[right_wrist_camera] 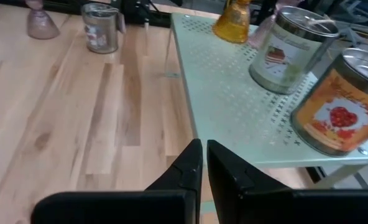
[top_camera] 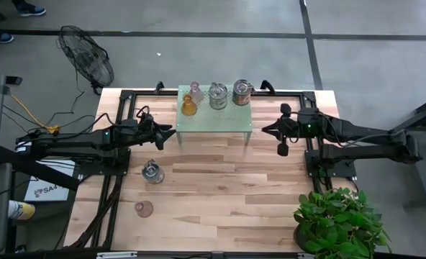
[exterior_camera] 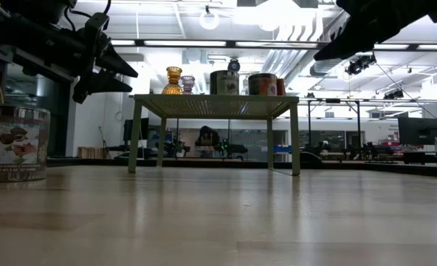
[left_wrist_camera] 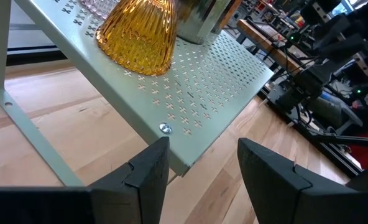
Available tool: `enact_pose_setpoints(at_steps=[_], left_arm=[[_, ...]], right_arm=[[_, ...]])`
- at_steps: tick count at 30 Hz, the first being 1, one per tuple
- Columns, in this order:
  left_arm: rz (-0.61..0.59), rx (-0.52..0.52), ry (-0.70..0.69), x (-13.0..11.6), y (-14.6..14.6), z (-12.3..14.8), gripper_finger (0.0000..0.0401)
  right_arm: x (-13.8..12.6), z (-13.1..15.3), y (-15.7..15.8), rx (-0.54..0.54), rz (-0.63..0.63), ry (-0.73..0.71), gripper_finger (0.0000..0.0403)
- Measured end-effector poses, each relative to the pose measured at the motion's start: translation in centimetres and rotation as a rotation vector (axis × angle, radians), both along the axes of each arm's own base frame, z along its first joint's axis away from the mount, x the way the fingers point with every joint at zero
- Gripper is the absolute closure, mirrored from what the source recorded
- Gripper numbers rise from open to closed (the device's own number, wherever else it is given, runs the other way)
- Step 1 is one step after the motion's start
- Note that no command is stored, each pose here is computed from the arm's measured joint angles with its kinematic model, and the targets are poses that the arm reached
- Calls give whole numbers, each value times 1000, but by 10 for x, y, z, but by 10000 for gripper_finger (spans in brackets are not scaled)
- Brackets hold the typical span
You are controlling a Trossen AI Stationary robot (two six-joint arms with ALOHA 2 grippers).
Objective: Pick & Place candle stick holders
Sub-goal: Put the silver scented candle on the shelf
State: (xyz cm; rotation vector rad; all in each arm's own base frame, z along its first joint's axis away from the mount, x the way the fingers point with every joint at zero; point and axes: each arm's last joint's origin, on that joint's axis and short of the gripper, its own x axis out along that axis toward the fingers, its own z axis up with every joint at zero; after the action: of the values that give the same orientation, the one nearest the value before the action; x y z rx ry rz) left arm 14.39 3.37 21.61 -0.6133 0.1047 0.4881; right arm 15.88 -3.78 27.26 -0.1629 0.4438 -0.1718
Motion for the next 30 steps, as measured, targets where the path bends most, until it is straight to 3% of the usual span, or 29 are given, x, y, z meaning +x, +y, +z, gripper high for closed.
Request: enact_pose_setpoints(at_steps=[7, 18, 24, 30], left_arm=[[0, 0, 0, 0, 0, 0, 215], [0, 0, 0, 0, 0, 0, 215], [0, 0, 0, 0, 0, 0, 215], [0, 0, 0, 0, 0, 0, 215]], right_arm=[[-2, -1, -2, -21, -74, 23, 385], [-18, -3, 4, 161, -88, 1, 401], [-30, -39, 8, 321, -118, -82, 401], [-36, -42, 9, 309, -203, -156, 401]])
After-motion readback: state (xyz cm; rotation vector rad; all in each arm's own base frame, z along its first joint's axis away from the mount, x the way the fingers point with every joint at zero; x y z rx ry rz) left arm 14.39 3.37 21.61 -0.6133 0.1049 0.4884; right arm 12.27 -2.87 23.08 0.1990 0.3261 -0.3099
